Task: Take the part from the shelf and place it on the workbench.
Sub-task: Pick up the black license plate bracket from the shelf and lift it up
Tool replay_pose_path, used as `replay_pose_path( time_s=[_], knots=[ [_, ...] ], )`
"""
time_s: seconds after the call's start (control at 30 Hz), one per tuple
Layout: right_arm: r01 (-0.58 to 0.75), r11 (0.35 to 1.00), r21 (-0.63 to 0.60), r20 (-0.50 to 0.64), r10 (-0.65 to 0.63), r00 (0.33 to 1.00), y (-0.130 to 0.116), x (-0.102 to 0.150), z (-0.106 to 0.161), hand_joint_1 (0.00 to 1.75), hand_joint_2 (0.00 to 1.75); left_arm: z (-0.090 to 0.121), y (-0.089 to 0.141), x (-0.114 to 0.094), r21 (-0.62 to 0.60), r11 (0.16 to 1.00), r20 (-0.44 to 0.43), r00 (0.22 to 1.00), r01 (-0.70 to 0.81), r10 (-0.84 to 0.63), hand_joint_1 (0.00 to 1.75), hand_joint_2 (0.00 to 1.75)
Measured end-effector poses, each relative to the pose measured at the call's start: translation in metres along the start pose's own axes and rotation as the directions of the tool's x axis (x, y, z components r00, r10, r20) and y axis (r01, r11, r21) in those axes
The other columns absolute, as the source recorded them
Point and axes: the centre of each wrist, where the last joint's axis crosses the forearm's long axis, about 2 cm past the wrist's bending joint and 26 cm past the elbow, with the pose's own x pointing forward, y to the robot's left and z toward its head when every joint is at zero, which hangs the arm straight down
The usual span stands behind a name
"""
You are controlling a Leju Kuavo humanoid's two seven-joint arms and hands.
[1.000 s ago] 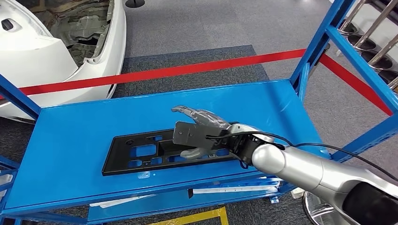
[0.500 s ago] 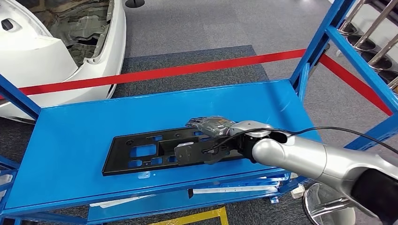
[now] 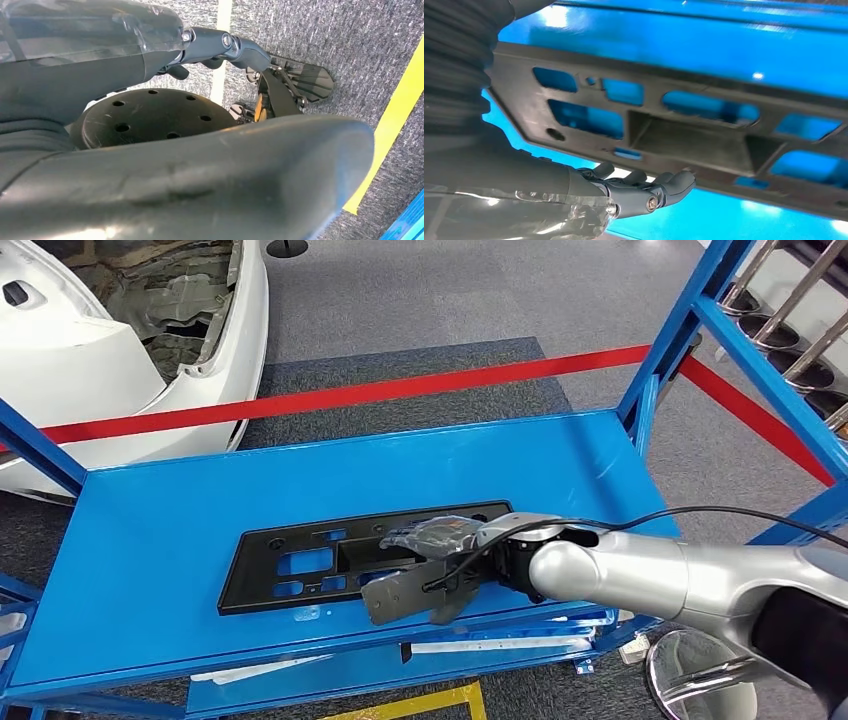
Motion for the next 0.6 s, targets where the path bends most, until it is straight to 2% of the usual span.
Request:
replay_pose_path(
  time_s=[0.17, 0.47, 0.6],
  knots=[
    [-0.056, 0.998, 0.008, 0.009, 0.056, 0.998, 0.007, 0.007, -0.006, 0.00, 1.75, 0.000, 0.000, -0.002, 0.005, 1.000, 0.002, 1.000, -0.011, 0.011, 0.00, 0.00],
    [-0.277, 0.961, -0.022, -0.115, 0.273, 0.955, 0.031, 0.004, -0.017, 0.00, 1.75, 0.001, 0.001, -0.002, 0.009, 1.000, 0.007, 1.000, -0.017, 0.017, 0.00, 0.00],
    [-0.329, 0.944, -0.004, -0.151, 0.324, 0.934, 0.044, -0.002, -0.021, 0.00, 1.75, 0.001, 0.001, -0.002, 0.004, 1.000, 0.007, 1.000, -0.017, 0.017, 0.00, 0.00]
  ],
)
